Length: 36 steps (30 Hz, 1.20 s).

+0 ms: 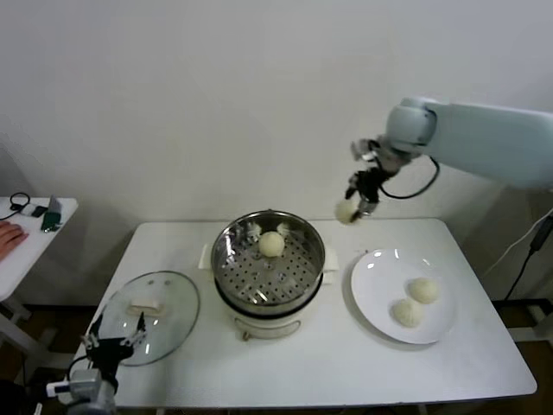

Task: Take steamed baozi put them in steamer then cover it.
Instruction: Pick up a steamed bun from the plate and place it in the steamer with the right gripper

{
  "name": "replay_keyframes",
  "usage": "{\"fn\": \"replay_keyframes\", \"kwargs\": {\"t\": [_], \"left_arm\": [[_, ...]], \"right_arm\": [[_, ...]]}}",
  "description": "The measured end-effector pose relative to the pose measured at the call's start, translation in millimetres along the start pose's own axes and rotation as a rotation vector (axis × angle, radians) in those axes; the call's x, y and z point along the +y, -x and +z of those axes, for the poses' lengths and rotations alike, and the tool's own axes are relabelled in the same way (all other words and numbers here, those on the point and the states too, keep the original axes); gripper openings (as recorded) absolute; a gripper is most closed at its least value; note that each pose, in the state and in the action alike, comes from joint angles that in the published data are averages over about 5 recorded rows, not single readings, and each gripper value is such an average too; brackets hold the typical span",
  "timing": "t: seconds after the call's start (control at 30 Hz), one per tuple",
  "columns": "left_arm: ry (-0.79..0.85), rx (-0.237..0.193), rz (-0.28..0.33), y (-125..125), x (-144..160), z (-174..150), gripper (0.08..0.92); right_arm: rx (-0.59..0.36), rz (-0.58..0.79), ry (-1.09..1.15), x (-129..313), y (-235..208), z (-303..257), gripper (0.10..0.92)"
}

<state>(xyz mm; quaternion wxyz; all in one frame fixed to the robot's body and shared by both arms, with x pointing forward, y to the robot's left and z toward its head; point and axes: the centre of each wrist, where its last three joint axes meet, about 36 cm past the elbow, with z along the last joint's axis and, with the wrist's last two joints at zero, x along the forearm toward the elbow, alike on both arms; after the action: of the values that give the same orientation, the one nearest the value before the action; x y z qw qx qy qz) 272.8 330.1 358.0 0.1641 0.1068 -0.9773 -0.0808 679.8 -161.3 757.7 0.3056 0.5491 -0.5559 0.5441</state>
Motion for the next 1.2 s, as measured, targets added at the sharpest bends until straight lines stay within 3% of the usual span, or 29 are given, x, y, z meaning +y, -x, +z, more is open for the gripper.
{"fn": "replay_keyframes", "kwargs": {"t": [0.37, 0.7, 0.97, 1.2], "left_arm": [[-0.011, -0.002, -0.009, -0.7, 2.3, -1.0, 0.823], [-0.014, 0.004, -0.012, -0.3, 4.9, 1.7, 0.823], [-0.015, 0.005, -0.008, 1.1, 3.6, 2.3, 0.823], [-0.015, 0.005, -0.009, 1.1, 4.1, 1.5, 0.823]], "right_arm": [[-0.023, -0.047, -0.134, -1.9, 66.5, -119.2, 0.604], [0.011, -0.085, -0.164, 18.3, 154.3, -150.0, 0.610], [0.034, -0.092, -0.172, 34.1, 198.5, -160.2, 0.616], [0.035, -0.073, -0.176, 36.8, 203.1, -159.6, 0.771]]}}
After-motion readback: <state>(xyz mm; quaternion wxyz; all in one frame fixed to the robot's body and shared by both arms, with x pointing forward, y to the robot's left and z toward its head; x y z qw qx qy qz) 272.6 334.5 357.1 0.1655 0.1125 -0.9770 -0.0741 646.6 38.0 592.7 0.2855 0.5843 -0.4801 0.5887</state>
